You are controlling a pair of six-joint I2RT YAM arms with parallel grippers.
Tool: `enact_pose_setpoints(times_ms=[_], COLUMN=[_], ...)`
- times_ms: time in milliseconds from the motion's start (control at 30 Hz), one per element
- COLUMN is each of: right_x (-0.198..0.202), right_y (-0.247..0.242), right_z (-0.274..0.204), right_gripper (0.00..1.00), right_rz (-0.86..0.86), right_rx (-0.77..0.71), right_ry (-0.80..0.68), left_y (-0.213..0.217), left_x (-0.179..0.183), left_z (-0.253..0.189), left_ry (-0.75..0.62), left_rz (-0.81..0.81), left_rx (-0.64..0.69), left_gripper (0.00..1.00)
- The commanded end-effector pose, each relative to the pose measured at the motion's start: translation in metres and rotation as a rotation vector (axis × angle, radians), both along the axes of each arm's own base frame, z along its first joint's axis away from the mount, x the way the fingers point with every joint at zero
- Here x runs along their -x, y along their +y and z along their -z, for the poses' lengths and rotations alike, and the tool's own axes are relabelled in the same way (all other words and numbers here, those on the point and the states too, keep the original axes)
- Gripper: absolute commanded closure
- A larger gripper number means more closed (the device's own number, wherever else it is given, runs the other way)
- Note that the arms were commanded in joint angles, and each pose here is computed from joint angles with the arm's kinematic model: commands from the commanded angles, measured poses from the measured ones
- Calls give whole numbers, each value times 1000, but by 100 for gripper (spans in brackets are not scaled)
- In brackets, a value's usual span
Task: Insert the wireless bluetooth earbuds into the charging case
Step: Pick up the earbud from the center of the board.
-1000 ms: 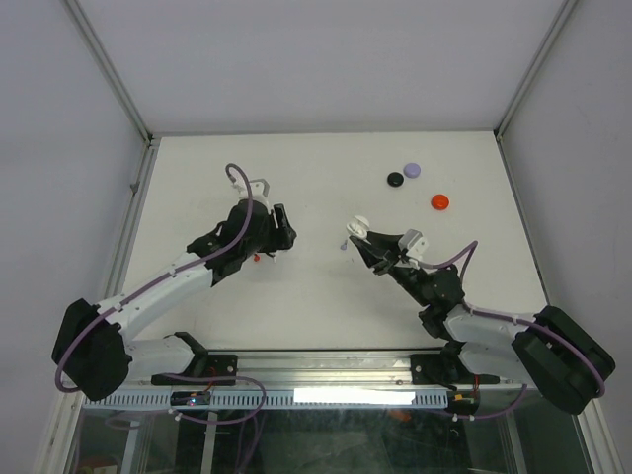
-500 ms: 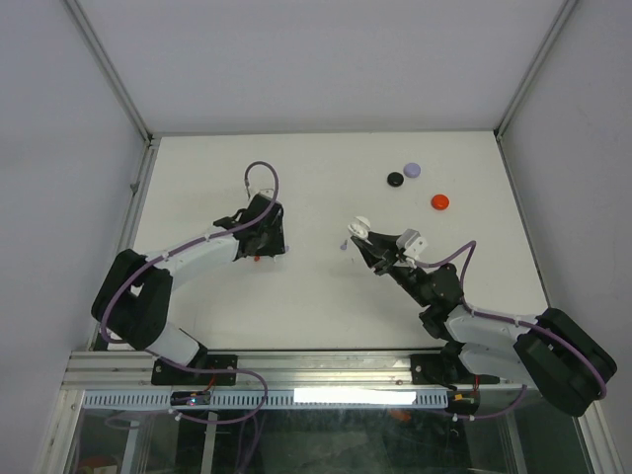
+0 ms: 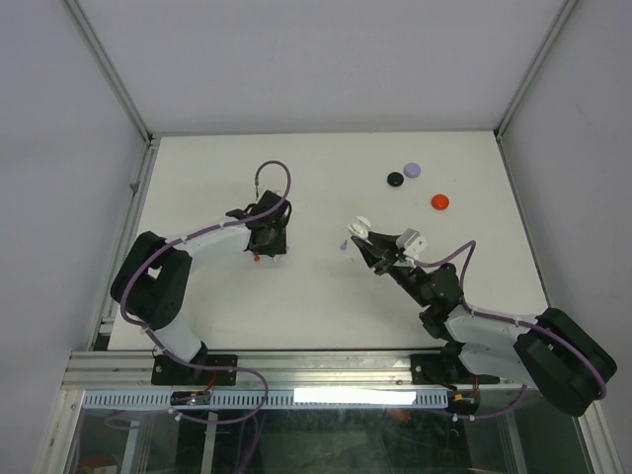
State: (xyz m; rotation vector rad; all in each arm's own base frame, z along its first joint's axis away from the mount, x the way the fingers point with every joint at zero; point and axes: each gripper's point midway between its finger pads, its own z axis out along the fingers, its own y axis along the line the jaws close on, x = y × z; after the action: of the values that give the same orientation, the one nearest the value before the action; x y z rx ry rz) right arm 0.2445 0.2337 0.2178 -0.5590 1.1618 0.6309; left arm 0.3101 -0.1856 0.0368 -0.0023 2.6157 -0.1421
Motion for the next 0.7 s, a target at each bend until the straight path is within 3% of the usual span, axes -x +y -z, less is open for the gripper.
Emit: enact_pose_setpoints(times_ms=[0,467,667], right_x=[-1,-1,-1], right_y=[-4,-6,-5], right_z=[-13,-14,-14], right_gripper=[100,100,100], right_rz=[21,29,25], right_rx=[-31,-32,-34], right_ry=[-37,-36,-34], left_y=[-2,-1,-4], left_x=[-15,-12,-5], left_z=[-6,7,5], left_ry=[-33,7,25], left_rz=[4,16,54], left_rx=[-24,-52,-62], left_gripper=[64,68,62])
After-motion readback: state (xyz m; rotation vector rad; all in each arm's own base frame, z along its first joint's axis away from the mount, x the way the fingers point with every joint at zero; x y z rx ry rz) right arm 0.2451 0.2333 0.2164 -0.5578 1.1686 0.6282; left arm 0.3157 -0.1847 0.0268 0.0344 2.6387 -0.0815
